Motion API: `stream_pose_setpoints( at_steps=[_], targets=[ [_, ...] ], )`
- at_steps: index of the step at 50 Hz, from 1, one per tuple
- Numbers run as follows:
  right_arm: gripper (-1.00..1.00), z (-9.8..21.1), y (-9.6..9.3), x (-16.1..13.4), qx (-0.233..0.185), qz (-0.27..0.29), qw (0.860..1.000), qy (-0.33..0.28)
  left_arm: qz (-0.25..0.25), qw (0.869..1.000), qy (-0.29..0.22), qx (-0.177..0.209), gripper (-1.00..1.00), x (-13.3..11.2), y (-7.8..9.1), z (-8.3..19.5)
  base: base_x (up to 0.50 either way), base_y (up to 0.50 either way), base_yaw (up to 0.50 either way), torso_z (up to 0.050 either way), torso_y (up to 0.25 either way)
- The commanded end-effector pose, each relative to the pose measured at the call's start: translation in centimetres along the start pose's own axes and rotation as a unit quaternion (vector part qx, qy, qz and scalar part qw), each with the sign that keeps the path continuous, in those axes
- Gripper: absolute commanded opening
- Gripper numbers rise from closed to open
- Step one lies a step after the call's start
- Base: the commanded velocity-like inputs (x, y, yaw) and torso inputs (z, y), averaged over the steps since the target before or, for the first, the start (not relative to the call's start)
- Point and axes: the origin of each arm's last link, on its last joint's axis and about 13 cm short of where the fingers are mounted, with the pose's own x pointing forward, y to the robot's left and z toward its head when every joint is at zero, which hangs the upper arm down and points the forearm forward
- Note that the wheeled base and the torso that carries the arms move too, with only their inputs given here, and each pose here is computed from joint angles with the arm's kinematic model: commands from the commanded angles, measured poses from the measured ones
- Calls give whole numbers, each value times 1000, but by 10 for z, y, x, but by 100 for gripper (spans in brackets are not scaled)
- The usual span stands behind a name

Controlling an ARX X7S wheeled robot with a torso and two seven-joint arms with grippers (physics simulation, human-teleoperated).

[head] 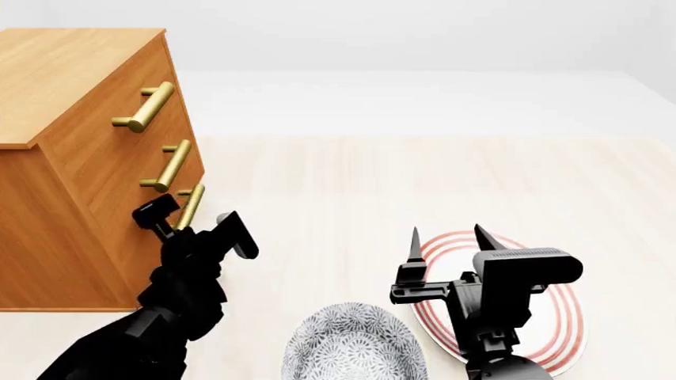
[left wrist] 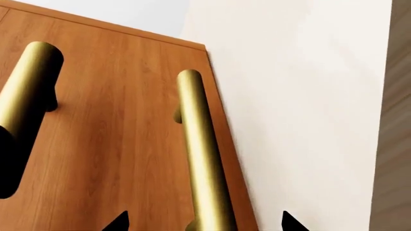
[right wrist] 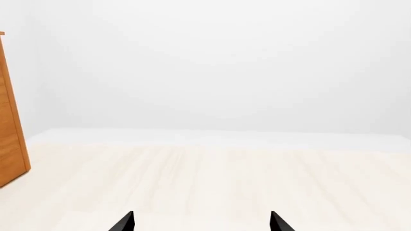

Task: Open the bottom drawer of the cabinet.

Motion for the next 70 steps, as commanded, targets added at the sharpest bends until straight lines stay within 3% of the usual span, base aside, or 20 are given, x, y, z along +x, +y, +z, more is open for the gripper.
stream_pose_setpoints(
  at_steps=[1,3,4,35,42,70],
  targets=[
    [100,0,0,0,0,0,1000,0,-2,1000,3,-2,100,0,0,-1,0,0,0,0,0],
    [100,0,0,0,0,-1,1000,0,-2,1000,2,-2,100,0,0,-1,0,0,0,0,0],
    [100,-1,0,0,1,0,1000,0,-2,1000,2,-2,-100,0,0,-1,0,0,0,0,0],
    [100,1,0,0,1,-1,1000,-3,-2,1000,-3,0,-100,-1,-1,2,0,0,0,0,0],
    [100,1,0,-1,1,0,1000,-3,-1,1000,-2,-25,-100,-3,-1,11,0,0,0,0,0],
    [100,1,0,-1,2,-1,1000,-4,-5,999,-45,-8,-100,-10,-5,31,3,0,-3,0,0]
  ],
)
